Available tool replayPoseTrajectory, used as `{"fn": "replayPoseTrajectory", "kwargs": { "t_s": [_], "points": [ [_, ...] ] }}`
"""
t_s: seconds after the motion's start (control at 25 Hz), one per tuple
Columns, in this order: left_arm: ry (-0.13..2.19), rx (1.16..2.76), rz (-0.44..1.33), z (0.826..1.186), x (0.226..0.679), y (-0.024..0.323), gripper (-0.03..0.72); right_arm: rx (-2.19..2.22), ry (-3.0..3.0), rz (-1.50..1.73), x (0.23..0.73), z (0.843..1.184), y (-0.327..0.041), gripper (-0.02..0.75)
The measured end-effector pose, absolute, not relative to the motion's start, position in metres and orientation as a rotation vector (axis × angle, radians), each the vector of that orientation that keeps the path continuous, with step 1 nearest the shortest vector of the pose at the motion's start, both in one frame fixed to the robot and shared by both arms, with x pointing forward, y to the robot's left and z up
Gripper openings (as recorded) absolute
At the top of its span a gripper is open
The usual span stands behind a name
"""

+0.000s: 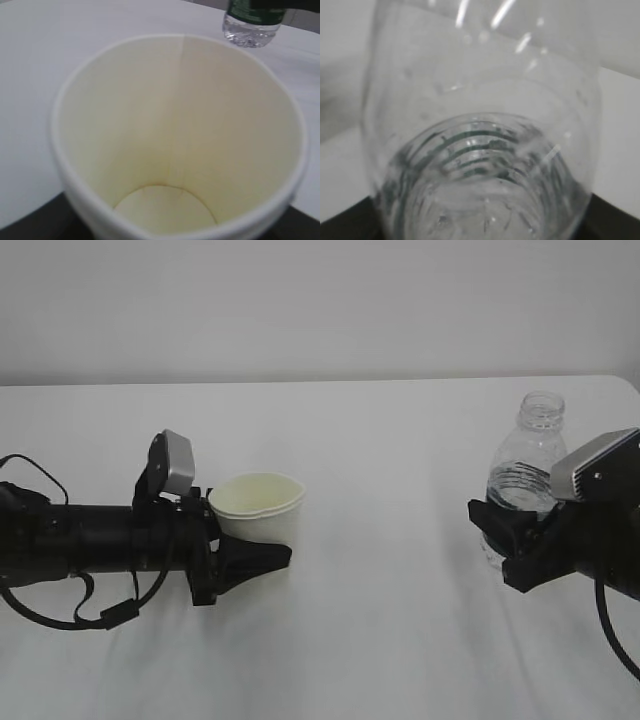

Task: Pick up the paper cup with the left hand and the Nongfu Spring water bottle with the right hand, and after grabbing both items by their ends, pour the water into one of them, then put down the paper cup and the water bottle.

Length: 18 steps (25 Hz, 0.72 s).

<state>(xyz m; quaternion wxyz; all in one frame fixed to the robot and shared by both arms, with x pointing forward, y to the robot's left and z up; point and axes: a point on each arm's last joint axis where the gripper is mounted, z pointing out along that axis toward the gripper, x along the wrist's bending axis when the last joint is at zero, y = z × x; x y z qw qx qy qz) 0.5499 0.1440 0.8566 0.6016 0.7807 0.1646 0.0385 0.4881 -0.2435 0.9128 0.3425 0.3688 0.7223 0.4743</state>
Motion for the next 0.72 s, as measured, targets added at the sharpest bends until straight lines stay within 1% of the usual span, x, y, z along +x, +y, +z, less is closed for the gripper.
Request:
{"fn": "replayPoseTrajectory", "kwargs": {
  "t_s": [0.24,0.48,0.72],
  "points": [
    [0.292,1.825,0.024,0.857,0.534,0.116,0.454,0.881,1.919,1.224,0.486,0.912,-0.241,0.476],
    [0.151,1.841,0.015,0.857,0.518,0.093,0.454,0.778,1.981,1.229,0.483,0.911,-0.236,0.476],
    [0.08,1.844,0.001,0.857,0.507,0.079,0.454,0.679,2.026,1.245,0.483,0.913,-0.231,0.475]
  ]
}}
